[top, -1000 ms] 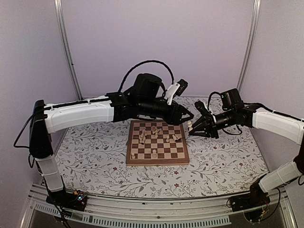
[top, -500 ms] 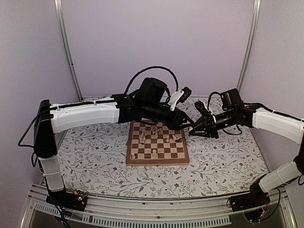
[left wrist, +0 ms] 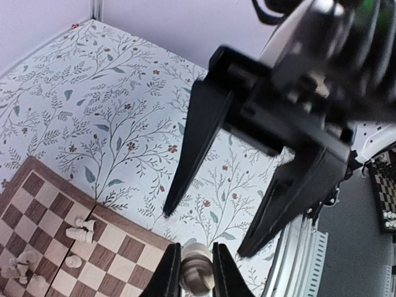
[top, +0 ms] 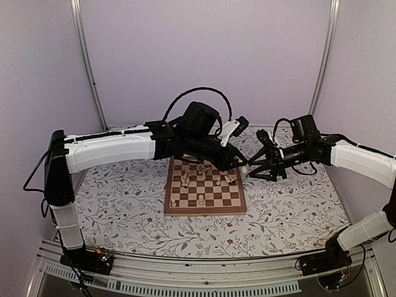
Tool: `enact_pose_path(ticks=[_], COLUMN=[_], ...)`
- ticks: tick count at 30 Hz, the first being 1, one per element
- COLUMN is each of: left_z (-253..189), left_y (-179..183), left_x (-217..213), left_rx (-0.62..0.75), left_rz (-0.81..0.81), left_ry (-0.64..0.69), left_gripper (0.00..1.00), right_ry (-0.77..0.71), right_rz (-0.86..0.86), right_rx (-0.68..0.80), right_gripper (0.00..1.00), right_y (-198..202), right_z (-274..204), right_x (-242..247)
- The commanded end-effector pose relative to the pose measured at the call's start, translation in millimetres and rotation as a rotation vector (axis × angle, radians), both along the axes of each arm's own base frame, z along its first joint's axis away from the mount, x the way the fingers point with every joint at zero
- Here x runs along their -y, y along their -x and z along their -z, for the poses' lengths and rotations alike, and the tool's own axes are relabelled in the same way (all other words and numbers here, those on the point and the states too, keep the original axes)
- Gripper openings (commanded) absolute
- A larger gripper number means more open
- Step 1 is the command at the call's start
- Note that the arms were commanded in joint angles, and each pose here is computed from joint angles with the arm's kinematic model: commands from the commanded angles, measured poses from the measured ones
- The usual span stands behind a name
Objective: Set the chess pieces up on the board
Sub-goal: Place the chess piece on the chessboard.
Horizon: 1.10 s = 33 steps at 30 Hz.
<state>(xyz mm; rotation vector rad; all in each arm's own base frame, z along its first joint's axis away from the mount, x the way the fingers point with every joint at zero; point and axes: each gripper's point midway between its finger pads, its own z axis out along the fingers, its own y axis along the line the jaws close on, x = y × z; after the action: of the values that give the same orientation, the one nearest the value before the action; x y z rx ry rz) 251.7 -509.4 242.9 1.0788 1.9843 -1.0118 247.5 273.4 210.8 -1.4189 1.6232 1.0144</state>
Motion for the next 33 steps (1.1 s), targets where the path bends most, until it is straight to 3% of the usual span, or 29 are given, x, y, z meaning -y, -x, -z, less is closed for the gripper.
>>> enact_pose_path(ticks=[1,11,21,33], left_z=[-5,76,116,156], left_y=[4,18,13,5], left_x=[-30,-73,-58,-74], left_rx=[0.071,0.097,0.083,0.022], left_rz=[-0.047,-0.006,0.037,0.022], left_ry=[-0.09,-0.342,-0.376,-0.426], left_gripper=[0.14,0.13,0.13,0.14], right_ry=[-0.055,0.008,0.053,0.051], right_rz=[0.074,0.211,0.238,0.23], right_rx=[0.032,0.077,0.098,0.093], right_gripper=[0.59,0.61,0.61,0.61], right_y=[-11,-43,-48,-46], right_z=[-22,-6,7,8], right_x=[31,62,67,67])
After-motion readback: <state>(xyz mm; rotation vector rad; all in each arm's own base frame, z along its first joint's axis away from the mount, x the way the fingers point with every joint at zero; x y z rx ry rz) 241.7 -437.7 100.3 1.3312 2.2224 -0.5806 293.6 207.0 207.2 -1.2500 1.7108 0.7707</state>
